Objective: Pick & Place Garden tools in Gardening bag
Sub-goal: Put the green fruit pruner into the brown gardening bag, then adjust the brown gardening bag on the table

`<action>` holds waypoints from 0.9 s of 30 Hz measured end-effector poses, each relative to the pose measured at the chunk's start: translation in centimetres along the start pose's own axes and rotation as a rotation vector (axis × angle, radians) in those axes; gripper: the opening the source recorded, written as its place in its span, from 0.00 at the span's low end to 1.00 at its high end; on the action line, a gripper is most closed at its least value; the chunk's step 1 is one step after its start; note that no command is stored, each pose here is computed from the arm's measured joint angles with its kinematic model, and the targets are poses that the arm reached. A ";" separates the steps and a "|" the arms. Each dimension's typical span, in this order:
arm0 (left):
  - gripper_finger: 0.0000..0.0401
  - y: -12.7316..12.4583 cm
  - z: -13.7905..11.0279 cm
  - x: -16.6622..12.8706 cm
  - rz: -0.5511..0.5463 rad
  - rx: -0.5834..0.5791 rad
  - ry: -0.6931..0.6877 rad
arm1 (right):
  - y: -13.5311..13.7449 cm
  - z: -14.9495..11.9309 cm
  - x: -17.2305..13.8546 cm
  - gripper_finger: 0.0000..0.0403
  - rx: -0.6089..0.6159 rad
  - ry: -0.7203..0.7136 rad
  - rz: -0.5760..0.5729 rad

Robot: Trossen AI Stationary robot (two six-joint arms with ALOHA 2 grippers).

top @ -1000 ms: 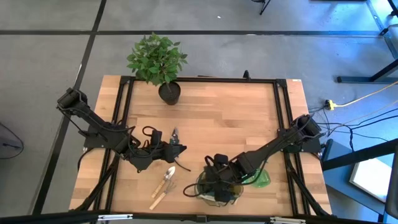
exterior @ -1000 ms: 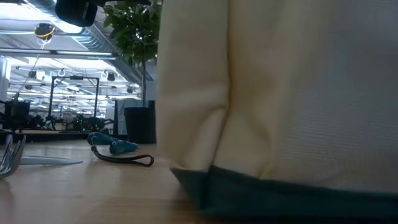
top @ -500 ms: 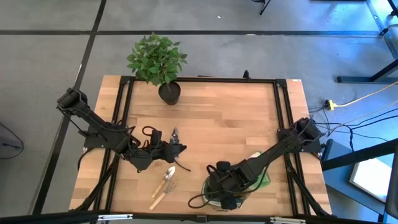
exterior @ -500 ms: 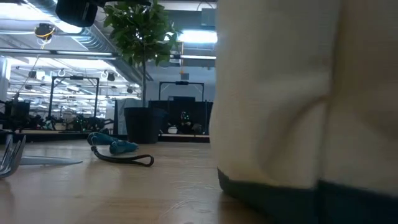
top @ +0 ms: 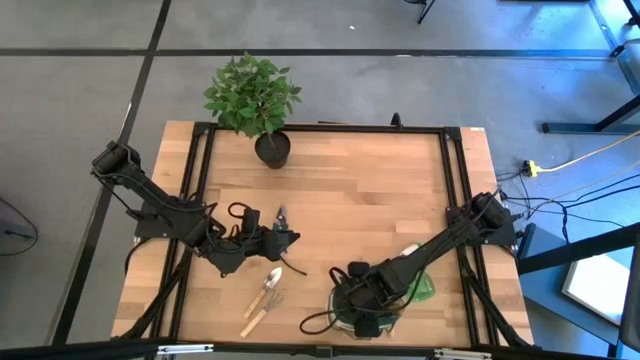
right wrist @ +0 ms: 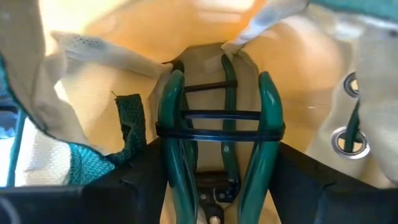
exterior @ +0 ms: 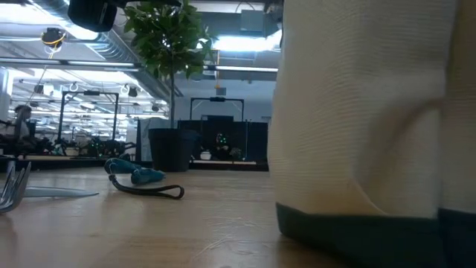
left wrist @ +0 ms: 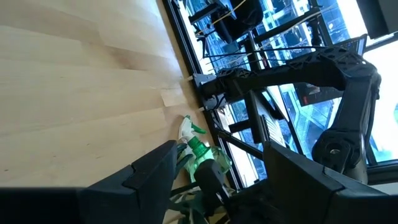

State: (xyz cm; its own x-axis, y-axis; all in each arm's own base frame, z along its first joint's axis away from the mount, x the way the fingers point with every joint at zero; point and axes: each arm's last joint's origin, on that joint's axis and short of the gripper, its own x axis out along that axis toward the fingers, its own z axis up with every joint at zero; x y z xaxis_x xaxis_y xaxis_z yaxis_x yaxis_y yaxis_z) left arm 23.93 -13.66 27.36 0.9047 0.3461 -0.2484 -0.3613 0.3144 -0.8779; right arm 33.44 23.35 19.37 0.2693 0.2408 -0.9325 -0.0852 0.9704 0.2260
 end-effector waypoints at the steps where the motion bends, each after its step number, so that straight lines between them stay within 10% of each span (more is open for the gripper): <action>1: 0.59 0.0 0.0 0.0 0.000 0.001 0.000 | 0.1 0.0 0.0 0.56 -0.002 0.000 0.001; 27: 0.59 0.1 0.0 0.0 0.009 0.023 0.001 | 0.4 0.2 0.2 0.63 -0.070 -0.045 0.010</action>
State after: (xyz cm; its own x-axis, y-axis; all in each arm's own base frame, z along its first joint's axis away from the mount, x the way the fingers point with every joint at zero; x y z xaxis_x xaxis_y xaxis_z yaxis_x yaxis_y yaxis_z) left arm 23.89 -13.63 27.24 0.9016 0.3479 -0.2569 -0.3747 0.3317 -0.8658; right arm 33.68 23.84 19.36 0.3108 0.2527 -0.9163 -0.1548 0.9646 0.2136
